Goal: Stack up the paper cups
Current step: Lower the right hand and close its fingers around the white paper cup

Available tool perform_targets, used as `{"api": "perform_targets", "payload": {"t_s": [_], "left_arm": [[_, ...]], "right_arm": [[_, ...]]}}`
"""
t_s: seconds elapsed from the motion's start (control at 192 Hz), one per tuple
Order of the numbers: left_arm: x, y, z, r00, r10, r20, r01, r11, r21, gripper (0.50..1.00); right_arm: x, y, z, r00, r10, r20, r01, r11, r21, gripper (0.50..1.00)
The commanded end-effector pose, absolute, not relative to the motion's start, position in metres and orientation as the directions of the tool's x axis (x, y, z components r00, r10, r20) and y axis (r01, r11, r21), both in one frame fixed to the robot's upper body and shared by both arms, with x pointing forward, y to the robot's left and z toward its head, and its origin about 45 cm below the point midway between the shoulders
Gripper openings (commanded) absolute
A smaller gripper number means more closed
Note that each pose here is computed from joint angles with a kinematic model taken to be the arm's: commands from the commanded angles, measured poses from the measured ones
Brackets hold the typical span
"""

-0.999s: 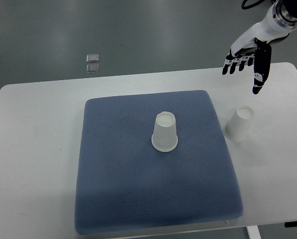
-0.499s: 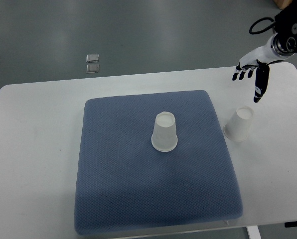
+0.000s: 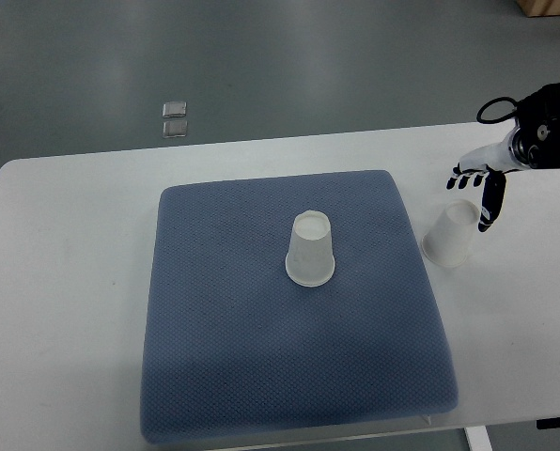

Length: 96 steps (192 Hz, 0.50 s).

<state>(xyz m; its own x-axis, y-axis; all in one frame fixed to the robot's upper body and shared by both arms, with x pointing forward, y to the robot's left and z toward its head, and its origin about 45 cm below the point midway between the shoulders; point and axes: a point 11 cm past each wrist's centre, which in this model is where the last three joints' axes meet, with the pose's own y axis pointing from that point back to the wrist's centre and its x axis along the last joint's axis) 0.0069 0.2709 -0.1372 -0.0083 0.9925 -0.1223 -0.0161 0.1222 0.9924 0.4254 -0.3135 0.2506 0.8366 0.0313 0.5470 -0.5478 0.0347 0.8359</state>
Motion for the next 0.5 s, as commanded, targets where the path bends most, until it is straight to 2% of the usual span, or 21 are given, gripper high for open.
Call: {"api": "perform_targets", "payload": {"t_s": [0.0, 0.198, 0.494], "left_arm": [[0.007, 0.271, -0.137, -0.01, 0.993, -0.121, -0.016, 0.121, 0.993, 1.0], [0.005, 0.271, -0.137, -0.011, 0.993, -0.121, -0.013, 0.121, 0.993, 1.0], [0.003, 0.271, -0.137, -0.014, 0.993, -0.121, -0.011, 0.121, 0.993, 1.0]], "right_arm": [[0.423, -0.314, 0.242, 0.838, 0.028, 0.544, -0.545, 0.035, 0.838, 0.913], [0.426, -0.3, 0.228, 0.828, -0.001, 0.561, -0.561, -0.013, 0.828, 0.909], [0.428, -0.304, 0.224, 0.825, -0.005, 0.566, -0.566, -0.005, 0.825, 0.887]]}}
